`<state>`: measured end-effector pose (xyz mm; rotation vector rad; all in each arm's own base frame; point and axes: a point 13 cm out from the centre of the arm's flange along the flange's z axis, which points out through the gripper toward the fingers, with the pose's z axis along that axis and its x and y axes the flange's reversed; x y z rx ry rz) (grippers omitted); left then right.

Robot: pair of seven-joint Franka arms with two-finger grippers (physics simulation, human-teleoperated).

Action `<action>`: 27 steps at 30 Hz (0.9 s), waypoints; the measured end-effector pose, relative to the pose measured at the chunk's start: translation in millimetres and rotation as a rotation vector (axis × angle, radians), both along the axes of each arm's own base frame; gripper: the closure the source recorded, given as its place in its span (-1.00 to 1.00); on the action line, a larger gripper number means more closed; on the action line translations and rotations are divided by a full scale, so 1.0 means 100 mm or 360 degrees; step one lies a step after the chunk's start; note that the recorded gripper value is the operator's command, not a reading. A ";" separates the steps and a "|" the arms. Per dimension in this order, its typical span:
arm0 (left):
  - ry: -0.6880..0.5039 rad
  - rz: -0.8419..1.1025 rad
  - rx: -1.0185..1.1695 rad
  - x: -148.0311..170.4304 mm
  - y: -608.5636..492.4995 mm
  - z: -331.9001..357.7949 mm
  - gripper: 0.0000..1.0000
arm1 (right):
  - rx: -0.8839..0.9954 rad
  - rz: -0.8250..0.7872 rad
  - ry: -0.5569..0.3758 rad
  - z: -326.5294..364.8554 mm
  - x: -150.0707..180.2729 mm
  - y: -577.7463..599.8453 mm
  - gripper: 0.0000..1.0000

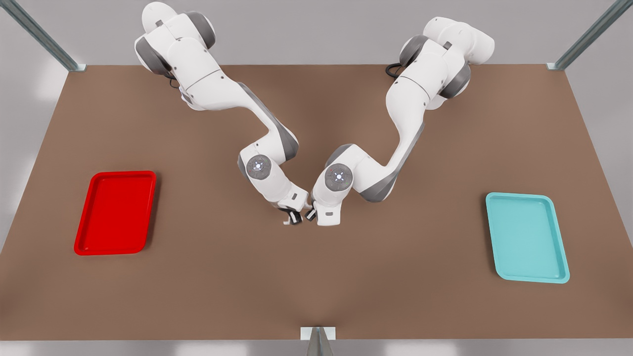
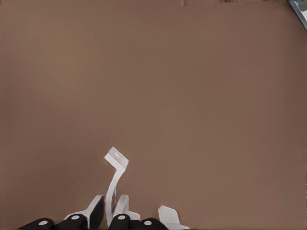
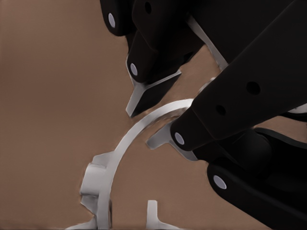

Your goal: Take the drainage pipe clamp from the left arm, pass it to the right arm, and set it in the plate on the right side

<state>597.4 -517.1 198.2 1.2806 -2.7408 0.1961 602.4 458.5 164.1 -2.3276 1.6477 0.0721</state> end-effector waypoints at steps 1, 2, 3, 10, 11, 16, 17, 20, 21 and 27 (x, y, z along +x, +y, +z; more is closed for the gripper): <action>-0.0002 0.0010 -0.0002 0.01 0.00 0.00 -1.00 | -0.0001 0.0013 -0.0005 0.00 0.01 -0.01 0.57; -0.0005 0.0019 -0.0004 0.02 0.00 0.00 -1.00 | -0.0002 0.0024 -0.0010 0.00 0.03 -0.03 0.57; -0.0009 0.0027 -0.0004 0.03 0.01 0.01 -1.00 | -0.0009 0.0033 -0.0017 0.00 0.05 -0.06 0.57; -0.0040 0.0270 0.0127 0.89 2.09 1.23 -1.00 | -0.0237 -0.0168 -0.0068 0.18 0.75 -1.51 0.57; -0.0030 0.0308 0.0167 0.99 2.71 1.47 -1.00 | -0.0274 -0.0247 -0.0034 0.27 0.84 -1.90 0.57; 0.0168 0.0030 0.0361 0.49 4.18 2.03 -1.00 | -0.0425 -0.0670 0.0291 0.24 0.64 -4.11 0.57; 0.0219 -0.0089 0.0398 0.18 4.21 2.05 -1.00 | -0.0448 -0.0722 0.0350 0.20 0.50 -4.42 0.57; 0.0283 -0.0355 0.0374 -0.11 4.28 2.03 -1.00 | -0.0491 -0.0868 0.0532 -0.04 0.04 -5.26 0.57; 0.0282 -0.0432 0.0357 -0.12 4.28 2.05 -1.00 | -0.0500 -0.0912 0.0578 -0.11 -0.10 -5.52 0.57; 0.0290 -0.0816 0.0260 -0.07 4.29 2.15 -1.00 | -0.0565 -0.1002 0.0655 -0.33 -0.48 -6.48 0.57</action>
